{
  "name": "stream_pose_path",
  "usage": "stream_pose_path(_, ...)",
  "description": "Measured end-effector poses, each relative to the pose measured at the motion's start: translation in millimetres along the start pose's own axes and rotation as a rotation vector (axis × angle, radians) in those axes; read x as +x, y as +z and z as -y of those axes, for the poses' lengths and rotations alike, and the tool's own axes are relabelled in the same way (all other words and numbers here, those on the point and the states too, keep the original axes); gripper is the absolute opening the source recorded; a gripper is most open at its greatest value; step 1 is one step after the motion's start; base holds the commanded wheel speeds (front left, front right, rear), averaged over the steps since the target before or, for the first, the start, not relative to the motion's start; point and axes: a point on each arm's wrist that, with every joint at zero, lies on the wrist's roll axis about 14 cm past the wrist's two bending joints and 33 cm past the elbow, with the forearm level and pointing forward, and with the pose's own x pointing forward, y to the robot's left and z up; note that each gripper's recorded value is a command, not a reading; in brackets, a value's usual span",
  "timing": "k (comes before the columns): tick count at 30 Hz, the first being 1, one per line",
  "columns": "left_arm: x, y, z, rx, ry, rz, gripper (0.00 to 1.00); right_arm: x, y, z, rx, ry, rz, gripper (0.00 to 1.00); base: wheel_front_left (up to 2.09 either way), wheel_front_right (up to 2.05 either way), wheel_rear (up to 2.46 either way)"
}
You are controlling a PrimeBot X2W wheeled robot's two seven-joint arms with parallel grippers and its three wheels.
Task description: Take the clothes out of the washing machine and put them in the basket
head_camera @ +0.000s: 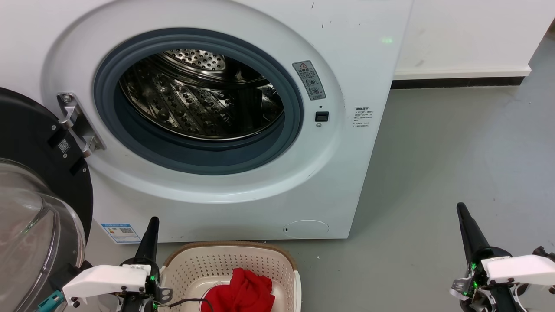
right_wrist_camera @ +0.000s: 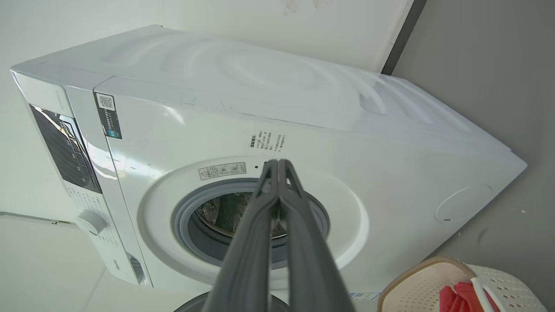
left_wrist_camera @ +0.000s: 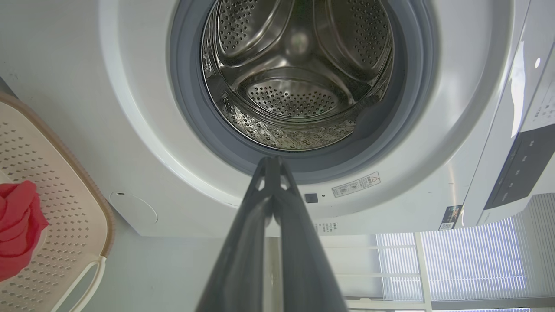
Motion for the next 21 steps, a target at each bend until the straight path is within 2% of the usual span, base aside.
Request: stream_pose_path(21,4,3,11,-0.164,-0.052,-0.007,0.0,5,2,-4,0.16,0.015,-0.008,0.0,0.0,0.0,0.0)
